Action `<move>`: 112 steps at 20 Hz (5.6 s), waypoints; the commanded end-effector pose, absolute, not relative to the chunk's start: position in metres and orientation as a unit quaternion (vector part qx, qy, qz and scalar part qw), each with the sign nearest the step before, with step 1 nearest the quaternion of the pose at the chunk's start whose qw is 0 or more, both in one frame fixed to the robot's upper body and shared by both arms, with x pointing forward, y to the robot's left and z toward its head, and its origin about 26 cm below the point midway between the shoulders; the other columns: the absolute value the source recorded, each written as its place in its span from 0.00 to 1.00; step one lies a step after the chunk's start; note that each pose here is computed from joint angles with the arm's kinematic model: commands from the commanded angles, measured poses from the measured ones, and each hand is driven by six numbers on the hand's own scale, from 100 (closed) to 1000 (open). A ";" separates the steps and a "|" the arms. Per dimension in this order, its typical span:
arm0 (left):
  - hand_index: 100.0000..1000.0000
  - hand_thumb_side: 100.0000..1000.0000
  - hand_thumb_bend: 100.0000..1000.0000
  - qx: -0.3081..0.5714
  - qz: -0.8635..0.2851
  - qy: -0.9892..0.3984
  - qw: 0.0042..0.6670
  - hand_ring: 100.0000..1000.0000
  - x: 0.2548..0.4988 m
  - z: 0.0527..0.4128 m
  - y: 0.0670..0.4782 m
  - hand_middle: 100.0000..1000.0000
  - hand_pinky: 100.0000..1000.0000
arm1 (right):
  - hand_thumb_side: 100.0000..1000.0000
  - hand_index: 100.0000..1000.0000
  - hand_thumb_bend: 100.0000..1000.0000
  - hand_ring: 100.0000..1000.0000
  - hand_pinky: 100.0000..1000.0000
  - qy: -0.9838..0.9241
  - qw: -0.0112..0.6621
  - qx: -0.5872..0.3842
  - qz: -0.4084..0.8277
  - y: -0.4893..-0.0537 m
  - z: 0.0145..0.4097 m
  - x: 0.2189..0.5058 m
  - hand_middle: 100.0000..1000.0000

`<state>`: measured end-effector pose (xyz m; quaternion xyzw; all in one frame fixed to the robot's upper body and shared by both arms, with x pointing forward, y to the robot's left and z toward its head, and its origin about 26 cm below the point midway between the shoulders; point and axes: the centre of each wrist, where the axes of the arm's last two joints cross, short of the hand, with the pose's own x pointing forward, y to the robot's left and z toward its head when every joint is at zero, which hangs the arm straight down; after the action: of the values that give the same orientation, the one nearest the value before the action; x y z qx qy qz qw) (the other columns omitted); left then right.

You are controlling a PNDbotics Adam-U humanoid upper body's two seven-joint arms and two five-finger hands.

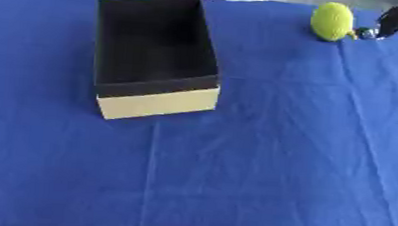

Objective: Pick up objects on the table and place them in the box.

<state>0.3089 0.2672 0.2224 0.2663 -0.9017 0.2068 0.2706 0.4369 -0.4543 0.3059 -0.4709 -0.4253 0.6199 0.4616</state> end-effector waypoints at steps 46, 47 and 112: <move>0.64 0.71 0.88 0.265 0.210 -0.905 0.259 0.66 0.307 0.236 0.268 0.64 0.46 | 0.00 1.00 0.25 0.94 0.93 -0.443 0.471 -0.566 0.511 -0.466 0.352 0.426 0.93; 0.64 0.71 0.88 0.265 0.210 -0.905 0.259 0.66 0.307 0.236 0.268 0.64 0.46 | 0.00 1.00 0.25 0.94 0.93 -0.442 0.472 -0.570 0.507 -0.467 0.353 0.425 0.93; 0.64 0.70 0.87 0.263 0.206 -0.904 0.266 0.66 0.307 0.235 0.267 0.64 0.46 | 0.00 0.57 0.05 0.37 0.45 -0.528 0.406 -0.596 0.449 -0.471 0.367 0.402 0.38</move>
<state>0.3105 0.2640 0.2296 0.2585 -0.9010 0.2104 0.2777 0.4169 -0.4624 0.3412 -0.5765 -0.5289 0.4560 0.4243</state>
